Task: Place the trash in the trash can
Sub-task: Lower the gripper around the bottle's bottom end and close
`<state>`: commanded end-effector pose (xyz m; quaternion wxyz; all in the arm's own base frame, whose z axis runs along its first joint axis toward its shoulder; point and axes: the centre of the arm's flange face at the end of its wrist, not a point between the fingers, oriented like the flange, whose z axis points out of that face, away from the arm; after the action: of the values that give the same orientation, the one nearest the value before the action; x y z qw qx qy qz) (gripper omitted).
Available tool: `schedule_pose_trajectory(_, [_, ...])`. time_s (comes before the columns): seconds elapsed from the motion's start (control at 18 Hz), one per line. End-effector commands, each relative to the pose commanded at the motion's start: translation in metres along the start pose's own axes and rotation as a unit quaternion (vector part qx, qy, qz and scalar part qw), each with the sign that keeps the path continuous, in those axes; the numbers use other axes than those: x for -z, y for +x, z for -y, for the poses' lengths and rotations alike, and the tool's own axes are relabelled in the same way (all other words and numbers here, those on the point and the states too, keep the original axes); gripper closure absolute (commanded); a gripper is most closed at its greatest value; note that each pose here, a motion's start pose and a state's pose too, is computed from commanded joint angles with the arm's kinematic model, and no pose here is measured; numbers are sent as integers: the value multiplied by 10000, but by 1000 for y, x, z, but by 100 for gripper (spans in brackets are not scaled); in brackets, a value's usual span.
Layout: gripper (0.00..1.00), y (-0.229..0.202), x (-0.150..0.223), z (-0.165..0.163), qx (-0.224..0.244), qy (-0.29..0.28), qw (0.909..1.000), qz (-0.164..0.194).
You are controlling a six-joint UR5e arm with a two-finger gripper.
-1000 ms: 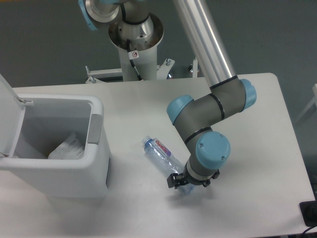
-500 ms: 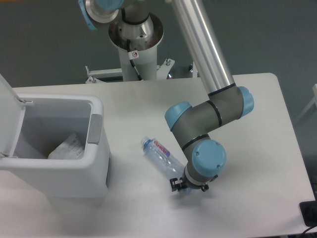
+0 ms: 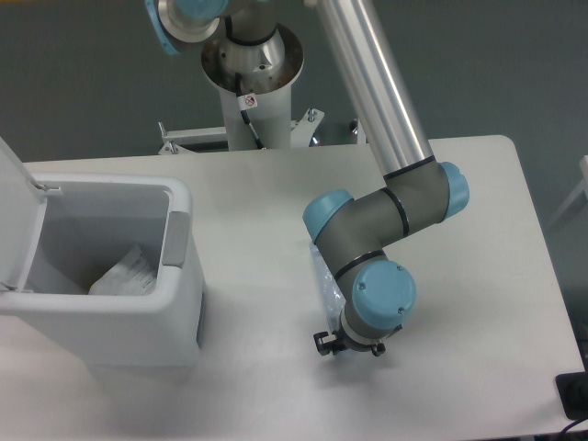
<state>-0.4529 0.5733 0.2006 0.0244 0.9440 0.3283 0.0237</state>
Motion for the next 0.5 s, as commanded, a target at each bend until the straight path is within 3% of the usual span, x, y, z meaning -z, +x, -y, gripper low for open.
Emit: schedule_pose_trajectory(0.5, [52,2,21,-1,-21,207,9997,-101])
